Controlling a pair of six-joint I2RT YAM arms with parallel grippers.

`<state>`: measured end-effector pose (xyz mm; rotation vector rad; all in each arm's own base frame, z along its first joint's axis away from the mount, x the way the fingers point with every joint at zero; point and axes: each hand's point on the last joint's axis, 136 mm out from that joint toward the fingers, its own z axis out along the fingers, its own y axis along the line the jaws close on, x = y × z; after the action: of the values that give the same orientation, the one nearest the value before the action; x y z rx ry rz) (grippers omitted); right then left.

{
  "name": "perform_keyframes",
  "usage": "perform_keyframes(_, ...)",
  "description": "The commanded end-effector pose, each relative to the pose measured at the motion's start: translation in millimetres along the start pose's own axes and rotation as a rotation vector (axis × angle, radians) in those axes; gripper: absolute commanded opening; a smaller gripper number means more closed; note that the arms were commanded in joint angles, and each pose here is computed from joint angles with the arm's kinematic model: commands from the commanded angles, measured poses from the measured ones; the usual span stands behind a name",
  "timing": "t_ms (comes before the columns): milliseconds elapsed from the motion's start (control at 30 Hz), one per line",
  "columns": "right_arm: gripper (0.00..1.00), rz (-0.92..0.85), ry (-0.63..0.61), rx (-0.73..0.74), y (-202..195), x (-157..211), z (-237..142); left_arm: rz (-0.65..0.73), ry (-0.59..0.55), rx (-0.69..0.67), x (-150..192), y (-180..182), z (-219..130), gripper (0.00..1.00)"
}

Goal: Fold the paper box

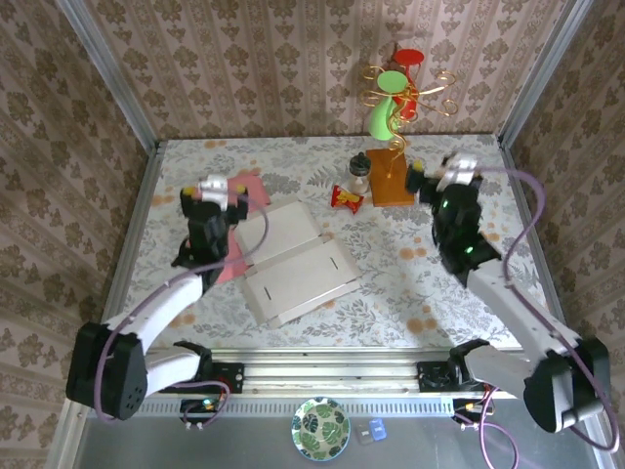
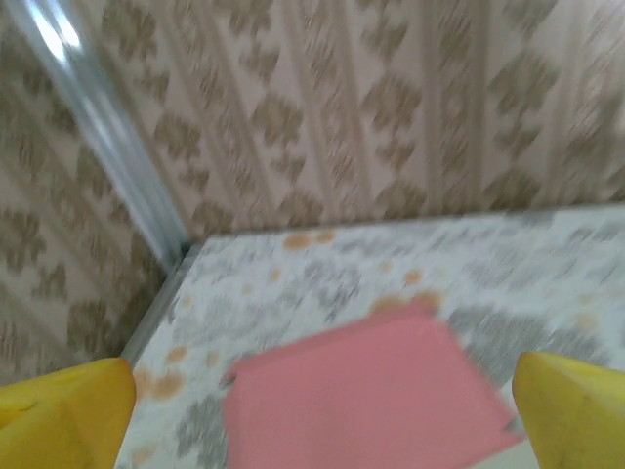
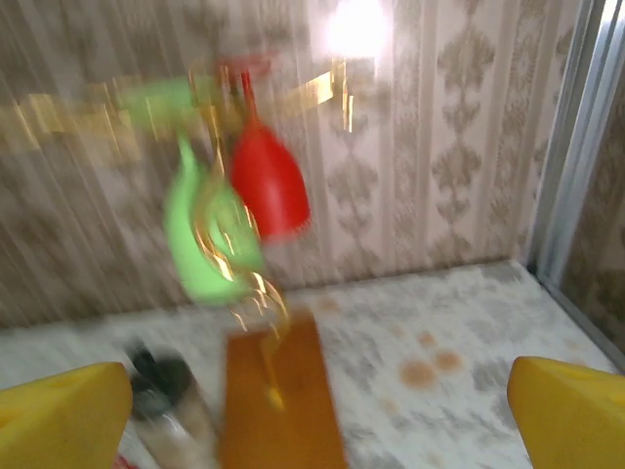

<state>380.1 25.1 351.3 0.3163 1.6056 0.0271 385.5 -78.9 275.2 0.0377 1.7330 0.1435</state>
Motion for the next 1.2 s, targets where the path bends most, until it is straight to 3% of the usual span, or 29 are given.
perform_keyframes(0,1.0,0.423,0.36,0.105,-23,39,-31,-0.259,0.43,-0.026,56,12,-20,1.0)
perform_keyframes(33,1.0,0.466,0.414,0.004,-8,44,-31,-0.373,0.485,0.09,63,0,-17,1.0)
perform_keyframes(67,1.0,0.505,0.482,-0.057,7,52,-36,-0.498,0.522,0.175,68,-10,-17,0.89)
perform_keyframes(100,1.0,0.525,0.563,-0.02,11,66,-46,-0.557,0.564,0.182,73,-16,-21,0.82)
perform_keyframes(133,0.99,0.519,0.652,0.033,11,83,-59,-0.565,0.613,0.169,80,-22,-28,0.79)
perform_keyframes(233,0.84,0.564,0.895,0.041,38,136,-97,-0.523,0.797,0.153,111,-42,-61,0.68)
perform_keyframes(300,0.72,0.68,1.052,0.029,63,181,-123,-0.53,0.927,0.199,138,-57,-80,0.59)
perform_keyframes(367,0.66,0.793,1.149,0.0,91,217,-142,-0.53,1.01,0.214,159,-63,-93,0.57)
perform_keyframes(467,0.66,0.86,1.243,-0.01,119,255,-159,-0.526,1.048,0.215,175,-63,-96,0.55)
perform_keyframes(800,0.71,0.934,1.439,-0.009,175,331,-188,-0.532,1.053,0.23,202,-41,-54,0.49)
perform_keyframes(1167,0.71,0.938,1.489,0.014,192,357,-199,-0.505,1.135,0.287,236,-54,-36,0.42)
